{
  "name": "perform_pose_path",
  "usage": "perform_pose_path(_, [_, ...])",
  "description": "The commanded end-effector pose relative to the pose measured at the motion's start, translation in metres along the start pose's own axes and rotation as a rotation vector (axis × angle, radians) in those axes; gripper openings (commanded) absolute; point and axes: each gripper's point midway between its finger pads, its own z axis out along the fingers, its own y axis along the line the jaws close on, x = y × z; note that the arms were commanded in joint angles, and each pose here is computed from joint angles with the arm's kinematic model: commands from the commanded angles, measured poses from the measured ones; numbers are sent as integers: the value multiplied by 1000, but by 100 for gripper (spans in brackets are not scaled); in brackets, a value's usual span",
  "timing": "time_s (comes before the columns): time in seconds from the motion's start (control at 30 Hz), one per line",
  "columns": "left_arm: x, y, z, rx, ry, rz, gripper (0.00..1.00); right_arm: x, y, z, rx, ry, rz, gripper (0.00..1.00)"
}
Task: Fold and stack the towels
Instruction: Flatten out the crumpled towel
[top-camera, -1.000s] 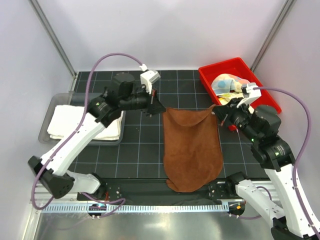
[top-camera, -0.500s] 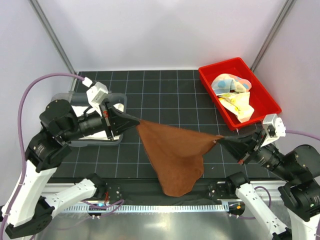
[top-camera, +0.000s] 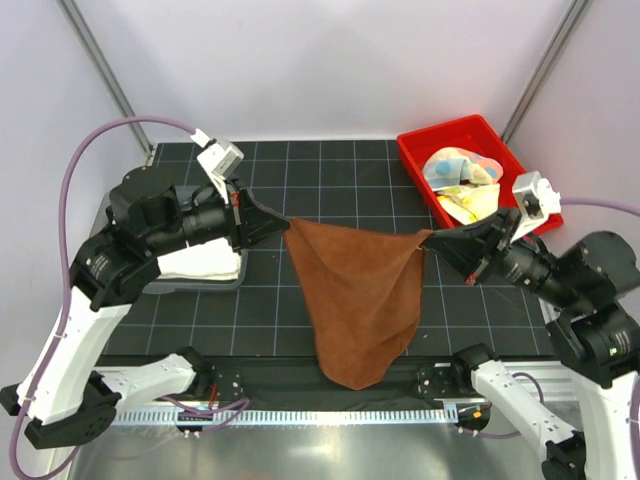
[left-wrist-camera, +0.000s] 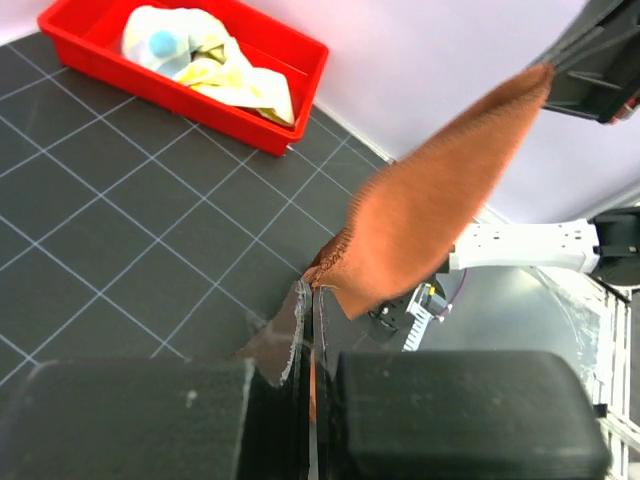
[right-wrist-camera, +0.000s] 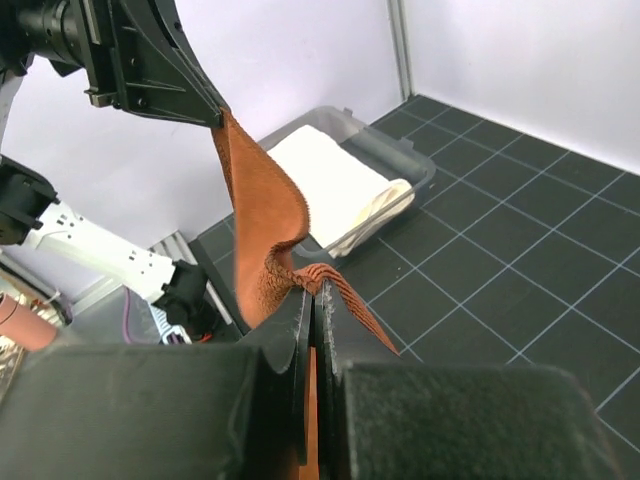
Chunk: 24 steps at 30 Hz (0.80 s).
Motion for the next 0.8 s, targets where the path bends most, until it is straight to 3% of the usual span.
perform_pose_path(0.0, [-23, -27, -21, 85, -91, 44, 0, -27, 26, -9, -98, -63, -98, 1])
perform_pose_path(0.2, [-25, -75, -48, 297, -113, -30, 0, -14, 70, -40, -249, -81, -54, 1])
perform_pose_path(0.4, [-62, -57, -47, 150, -212, 46, 0, -62, 57, -43, -113, -270, -138, 1])
perform_pose_path(0.6, [-122, -74, -67, 148, -390, 155, 0, -129, 59, -29, -97, -369, -244, 1])
perform_pose_path(0.77, [-140, -88, -73, 188, -419, 183, 0, -154, 70, -29, -123, -405, -281, 1])
